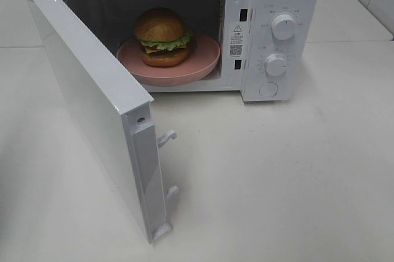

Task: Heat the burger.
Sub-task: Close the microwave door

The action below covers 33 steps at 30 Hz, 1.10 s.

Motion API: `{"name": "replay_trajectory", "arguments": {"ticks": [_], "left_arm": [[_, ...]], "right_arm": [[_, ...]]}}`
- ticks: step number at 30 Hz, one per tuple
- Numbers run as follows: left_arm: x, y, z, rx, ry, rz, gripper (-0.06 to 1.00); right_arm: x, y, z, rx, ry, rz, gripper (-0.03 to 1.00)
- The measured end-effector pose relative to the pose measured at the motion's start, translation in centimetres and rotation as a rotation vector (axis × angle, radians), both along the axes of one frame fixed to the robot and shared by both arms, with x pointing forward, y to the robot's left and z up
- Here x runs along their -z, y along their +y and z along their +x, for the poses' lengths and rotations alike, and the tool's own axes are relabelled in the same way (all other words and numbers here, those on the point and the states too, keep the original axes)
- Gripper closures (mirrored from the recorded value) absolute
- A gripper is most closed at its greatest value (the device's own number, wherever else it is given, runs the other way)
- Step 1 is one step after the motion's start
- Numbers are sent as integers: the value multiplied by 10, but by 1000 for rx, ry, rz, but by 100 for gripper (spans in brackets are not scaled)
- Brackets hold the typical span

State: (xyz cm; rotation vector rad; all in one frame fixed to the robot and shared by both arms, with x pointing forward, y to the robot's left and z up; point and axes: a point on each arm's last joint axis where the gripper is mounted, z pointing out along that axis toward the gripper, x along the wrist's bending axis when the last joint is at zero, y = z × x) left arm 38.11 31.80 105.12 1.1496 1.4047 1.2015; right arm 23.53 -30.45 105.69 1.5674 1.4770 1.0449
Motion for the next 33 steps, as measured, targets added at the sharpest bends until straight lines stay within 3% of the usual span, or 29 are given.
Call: {"name": "replay_trajectory", "arguments": {"ticks": [7, 13, 21, 33], "left_arm": [[13, 3, 27, 7, -17, 78, 94], [24, 1, 46, 44, -20, 79, 94], [50, -7, 70, 164, 16, 92, 94], [79, -17, 99, 287, 105, -39, 94]], "right_arm": [[0, 0, 0, 0, 0, 0, 21], [0, 0, 0, 0, -1, 0, 21], [0, 0, 0, 0, -1, 0, 21], [0, 0, 0, 0, -1, 0, 21]]}}
